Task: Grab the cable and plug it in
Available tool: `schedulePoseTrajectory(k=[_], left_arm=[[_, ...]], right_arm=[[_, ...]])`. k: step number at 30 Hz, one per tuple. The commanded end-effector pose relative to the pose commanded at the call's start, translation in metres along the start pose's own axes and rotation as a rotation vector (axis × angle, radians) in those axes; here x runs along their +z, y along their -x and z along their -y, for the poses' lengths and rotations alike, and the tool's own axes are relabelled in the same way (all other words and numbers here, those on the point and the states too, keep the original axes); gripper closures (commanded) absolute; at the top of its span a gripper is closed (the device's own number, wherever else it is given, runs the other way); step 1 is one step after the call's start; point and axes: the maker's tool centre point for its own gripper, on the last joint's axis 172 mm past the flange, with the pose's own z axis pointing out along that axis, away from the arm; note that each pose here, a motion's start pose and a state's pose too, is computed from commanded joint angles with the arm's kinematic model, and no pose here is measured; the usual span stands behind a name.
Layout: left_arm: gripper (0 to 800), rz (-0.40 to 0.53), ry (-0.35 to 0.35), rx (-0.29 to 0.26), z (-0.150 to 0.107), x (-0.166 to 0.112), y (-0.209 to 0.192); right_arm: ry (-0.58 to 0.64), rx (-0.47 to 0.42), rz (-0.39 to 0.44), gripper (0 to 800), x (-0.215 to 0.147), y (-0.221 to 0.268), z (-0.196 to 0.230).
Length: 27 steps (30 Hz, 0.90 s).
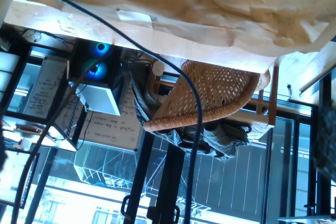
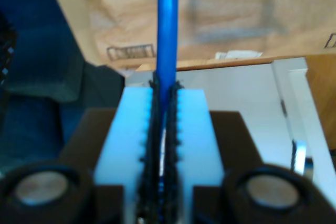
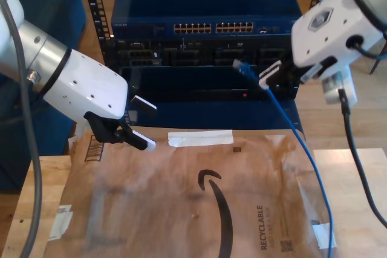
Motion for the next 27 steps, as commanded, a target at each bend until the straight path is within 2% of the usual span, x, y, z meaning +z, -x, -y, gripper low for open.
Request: schedulePoseTrajectory(k=[7, 13, 27], left_arm=[[0, -0.013, -0.007, 0.057, 0.0, 0.002, 0.022], [0, -0.018, -0.02, 0.061, 0.001, 0.008, 0.029], [0, -0.027, -0.007, 0.067, 0.003, 0.0, 0.029]], right_arm=[[0.019, -0.007, 0.034, 800, -0.009, 0.016, -0.011], [0.025, -0.008, 0.029, 800, -0.007, 0.014, -0.013], [0.043, 0.007, 0.027, 784, 0.004, 0.006, -0.016]])
